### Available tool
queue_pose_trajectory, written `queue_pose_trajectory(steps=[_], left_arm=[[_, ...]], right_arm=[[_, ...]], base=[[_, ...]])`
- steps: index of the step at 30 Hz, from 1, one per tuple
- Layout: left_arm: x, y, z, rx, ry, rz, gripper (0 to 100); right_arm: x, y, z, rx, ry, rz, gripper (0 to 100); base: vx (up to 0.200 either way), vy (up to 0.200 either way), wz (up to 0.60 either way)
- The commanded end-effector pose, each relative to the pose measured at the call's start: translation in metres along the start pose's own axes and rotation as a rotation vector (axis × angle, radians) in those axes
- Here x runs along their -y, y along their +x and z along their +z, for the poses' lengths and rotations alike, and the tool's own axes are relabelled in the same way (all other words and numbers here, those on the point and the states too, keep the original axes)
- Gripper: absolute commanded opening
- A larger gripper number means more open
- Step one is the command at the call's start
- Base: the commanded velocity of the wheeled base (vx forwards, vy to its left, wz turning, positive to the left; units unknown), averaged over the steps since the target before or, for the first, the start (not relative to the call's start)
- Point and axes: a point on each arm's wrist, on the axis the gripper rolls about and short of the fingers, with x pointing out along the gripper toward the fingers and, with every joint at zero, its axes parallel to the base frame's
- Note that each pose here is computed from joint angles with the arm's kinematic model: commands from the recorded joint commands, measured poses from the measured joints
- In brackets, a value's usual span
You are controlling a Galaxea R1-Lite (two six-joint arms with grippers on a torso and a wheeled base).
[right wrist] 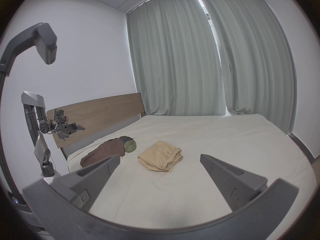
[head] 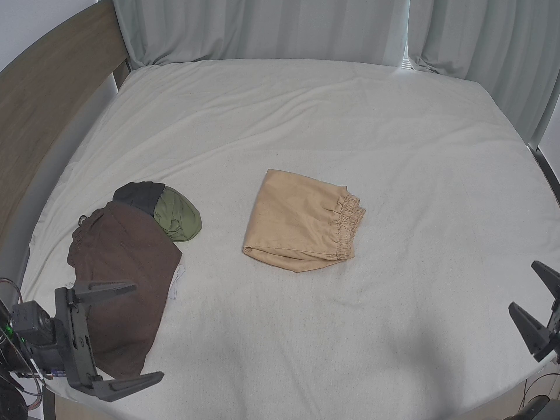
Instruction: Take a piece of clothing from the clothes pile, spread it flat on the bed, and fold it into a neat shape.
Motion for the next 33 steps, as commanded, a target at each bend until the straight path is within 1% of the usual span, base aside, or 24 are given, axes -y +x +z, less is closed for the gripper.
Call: queue_pose_trajectory(steps=[1, 3, 8, 10, 12, 14, 15, 16, 17, 18, 20, 21, 23, 25, 26, 29, 30, 32, 33], left_arm=[[0.033, -0.026, 0.015, 0.045, 0.071, 0.009, 100], [0.042, -0.033, 0.017, 0.054, 0.088, 0.013, 100], [0.064, -0.048, 0.015, 0.055, 0.093, 0.017, 100], [0.070, -0.052, 0.013, 0.056, 0.093, 0.019, 100], [0.084, -0.061, 0.009, 0.054, 0.084, 0.026, 100], [0.095, -0.068, 0.004, 0.053, 0.072, 0.024, 100], [0.101, -0.072, 0.000, 0.053, 0.066, 0.023, 100], [0.105, -0.074, -0.002, 0.055, 0.065, 0.025, 100], [0.113, -0.079, -0.006, 0.066, 0.064, 0.035, 100], [0.117, -0.082, -0.008, 0.075, 0.056, 0.041, 100], [0.127, -0.088, -0.012, 0.115, 0.027, 0.061, 100], [0.127, -0.088, -0.011, 0.122, 0.015, 0.073, 100], [0.124, -0.088, -0.006, 0.145, 0.029, 0.116, 100], [0.123, -0.088, -0.004, 0.155, 0.022, 0.164, 100], [0.122, -0.088, -0.005, 0.152, 0.009, 0.203, 100], [0.117, -0.089, -0.011, 0.099, -0.052, 0.447, 100], [0.116, -0.090, -0.012, 0.082, -0.068, 0.512, 100], [0.113, -0.092, -0.015, 0.050, -0.105, 0.701, 100], [0.112, -0.092, -0.016, 0.045, -0.120, 0.749, 100]], right_arm=[[-0.020, -0.047, -0.016, 0.087, -0.032, -0.007, 100], [-0.025, -0.058, -0.026, 0.076, -0.030, -0.017, 100], [-0.031, -0.072, -0.043, 0.075, -0.023, -0.029, 100], [-0.031, -0.073, -0.044, 0.073, -0.015, -0.030, 100], [-0.031, -0.072, -0.045, 0.061, 0.004, -0.039, 100], [-0.030, -0.072, -0.051, 0.009, 0.023, -0.085, 100], [-0.029, -0.072, -0.054, -0.024, 0.025, -0.132, 100], [-0.028, -0.072, -0.055, -0.035, 0.021, -0.157, 100], [-0.027, -0.073, -0.057, -0.047, 0.014, -0.206, 100], [-0.026, -0.073, -0.057, -0.053, 0.014, -0.227, 100], [-0.025, -0.073, -0.059, -0.072, 0.016, -0.283, 100], [-0.025, -0.073, -0.060, -0.080, 0.018, -0.304, 100], [-0.023, -0.074, -0.060, -0.083, 0.015, -0.376, 100], [-0.023, -0.074, -0.060, -0.083, 0.013, -0.409, 100], [-0.022, -0.074, -0.060, -0.083, 0.012, -0.418, 100], [-0.022, -0.074, -0.060, -0.083, 0.011, -0.444, 100], [-0.022, -0.074, -0.060, -0.084, 0.011, -0.447, 100], [-0.022, -0.074, -0.060, -0.084, 0.011, -0.448, 100], [-0.022, -0.075, -0.061, -0.080, 0.009, -0.453, 100]], base=[[0.000, 0.000, 0.00], [0.000, 0.000, 0.00], [0.000, 0.000, 0.00], [0.000, 0.000, 0.00], [0.000, 0.000, 0.00], [0.000, 0.000, 0.00], [0.000, 0.000, 0.00], [0.000, 0.000, 0.00], [0.000, 0.000, 0.00], [0.000, 0.000, 0.00], [0.000, 0.000, 0.00], [0.000, 0.000, 0.00], [0.000, 0.000, 0.00], [0.000, 0.000, 0.00], [0.000, 0.000, 0.00], [0.000, 0.000, 0.00], [0.000, 0.000, 0.00], [0.000, 0.000, 0.00], [0.000, 0.000, 0.00]])
